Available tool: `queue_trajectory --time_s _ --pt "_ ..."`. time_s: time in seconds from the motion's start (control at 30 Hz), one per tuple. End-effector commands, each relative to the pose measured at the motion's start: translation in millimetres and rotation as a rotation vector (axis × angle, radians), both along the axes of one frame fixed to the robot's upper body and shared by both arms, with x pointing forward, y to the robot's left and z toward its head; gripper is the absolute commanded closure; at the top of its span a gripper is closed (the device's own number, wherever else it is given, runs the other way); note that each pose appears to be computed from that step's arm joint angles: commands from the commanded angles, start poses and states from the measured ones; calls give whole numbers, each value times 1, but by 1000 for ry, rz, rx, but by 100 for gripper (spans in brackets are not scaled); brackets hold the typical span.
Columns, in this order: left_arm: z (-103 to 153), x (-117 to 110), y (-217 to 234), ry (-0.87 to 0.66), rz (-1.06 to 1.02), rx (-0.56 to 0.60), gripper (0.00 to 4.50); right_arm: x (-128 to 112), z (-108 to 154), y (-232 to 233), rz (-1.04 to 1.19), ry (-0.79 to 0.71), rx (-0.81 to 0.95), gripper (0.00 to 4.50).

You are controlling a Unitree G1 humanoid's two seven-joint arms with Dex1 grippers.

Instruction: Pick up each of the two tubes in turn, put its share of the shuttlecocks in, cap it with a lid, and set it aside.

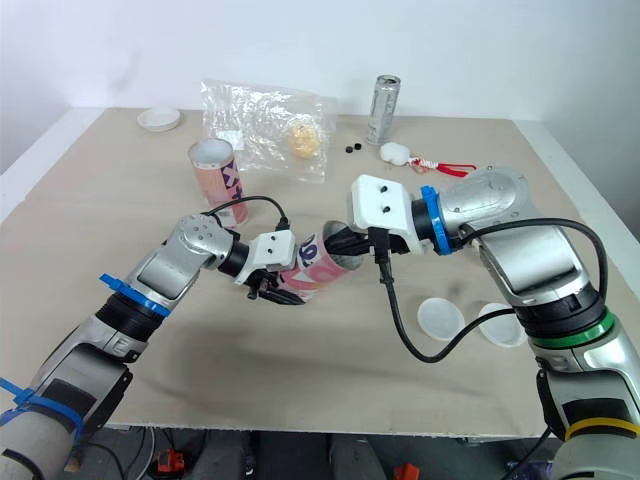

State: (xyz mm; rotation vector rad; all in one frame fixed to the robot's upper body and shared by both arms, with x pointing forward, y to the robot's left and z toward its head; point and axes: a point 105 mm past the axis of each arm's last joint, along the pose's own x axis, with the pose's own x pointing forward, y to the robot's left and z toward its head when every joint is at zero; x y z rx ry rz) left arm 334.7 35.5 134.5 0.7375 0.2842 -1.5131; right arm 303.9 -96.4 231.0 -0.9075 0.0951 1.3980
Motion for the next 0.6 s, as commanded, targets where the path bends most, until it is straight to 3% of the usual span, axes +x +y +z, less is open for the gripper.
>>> queue_trajectory --time_s 0.03,0.6 --pt "10 -1 -6 -29 -21 -19 208 0 2 4 76 -42 -112 443" --pt "10 -2 -12 -31 -19 -41 208 14 -37 35 244 56 -320 443"
